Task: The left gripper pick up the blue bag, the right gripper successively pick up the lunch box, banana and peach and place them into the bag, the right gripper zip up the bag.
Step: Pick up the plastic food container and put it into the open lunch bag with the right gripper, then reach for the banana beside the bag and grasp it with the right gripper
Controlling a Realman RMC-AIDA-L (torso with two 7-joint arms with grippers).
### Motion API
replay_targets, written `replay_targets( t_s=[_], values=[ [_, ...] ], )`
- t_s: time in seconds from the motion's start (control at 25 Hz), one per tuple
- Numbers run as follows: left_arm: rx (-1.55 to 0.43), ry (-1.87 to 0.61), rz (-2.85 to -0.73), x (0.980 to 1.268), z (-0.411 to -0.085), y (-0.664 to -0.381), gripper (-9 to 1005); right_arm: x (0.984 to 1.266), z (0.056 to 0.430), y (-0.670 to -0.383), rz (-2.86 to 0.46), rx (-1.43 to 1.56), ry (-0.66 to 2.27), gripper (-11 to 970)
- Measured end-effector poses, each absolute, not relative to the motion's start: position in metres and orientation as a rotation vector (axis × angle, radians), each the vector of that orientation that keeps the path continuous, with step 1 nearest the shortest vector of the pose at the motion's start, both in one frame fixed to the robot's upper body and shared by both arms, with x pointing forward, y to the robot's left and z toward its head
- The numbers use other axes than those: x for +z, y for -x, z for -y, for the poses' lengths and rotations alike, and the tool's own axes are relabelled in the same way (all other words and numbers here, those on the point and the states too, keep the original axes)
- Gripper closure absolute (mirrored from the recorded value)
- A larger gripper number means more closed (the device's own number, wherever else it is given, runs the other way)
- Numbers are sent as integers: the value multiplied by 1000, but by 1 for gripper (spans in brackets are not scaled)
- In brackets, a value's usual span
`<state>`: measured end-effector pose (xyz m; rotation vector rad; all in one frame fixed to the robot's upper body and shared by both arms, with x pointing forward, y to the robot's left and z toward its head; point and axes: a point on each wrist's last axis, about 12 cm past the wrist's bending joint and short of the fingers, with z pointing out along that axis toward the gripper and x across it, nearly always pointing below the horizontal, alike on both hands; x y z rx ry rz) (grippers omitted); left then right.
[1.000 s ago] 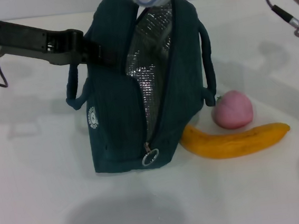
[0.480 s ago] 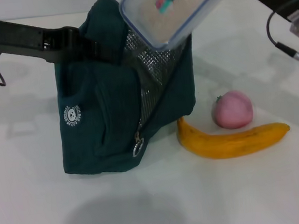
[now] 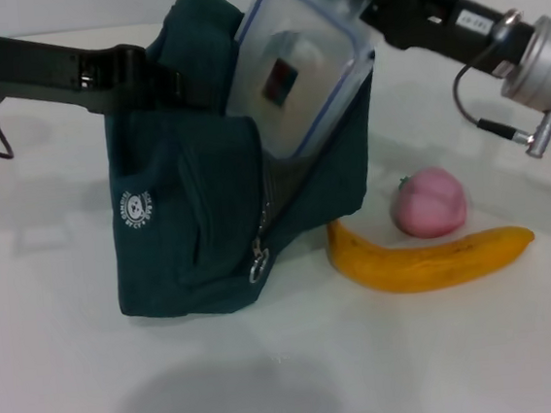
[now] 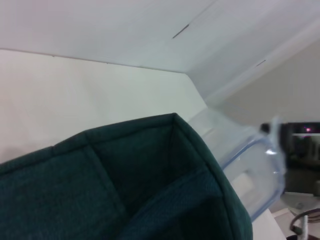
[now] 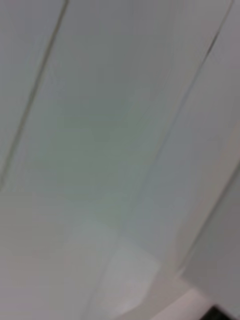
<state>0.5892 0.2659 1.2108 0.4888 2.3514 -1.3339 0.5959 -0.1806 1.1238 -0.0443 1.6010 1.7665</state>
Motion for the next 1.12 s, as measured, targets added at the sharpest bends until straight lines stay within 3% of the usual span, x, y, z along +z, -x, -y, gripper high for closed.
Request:
replay_targets(
  t_s=[0.28,0.52,0.76,0.84,1.12],
  values=[
    [-1367,-480,-2361,1201,-265,-588,967,1121,162,-608,-1780,1655,147,866],
    [-1351,-446,-2369,1197,-276,-584,967,1128,160,-607,-1730,1635,195,866],
    [-1332,-417,-2376,1196,-288,-581,967,1127,168,-604,-1699,1627,180,701],
    [-1332,-411,-2369,1197,-290,-581,967,1127,175,-603,-1688,1618,164,470],
    [-1317,-388,-2367,1197,-301,-578,967,1154,221,-605,-1620,1433,392,340]
  ],
)
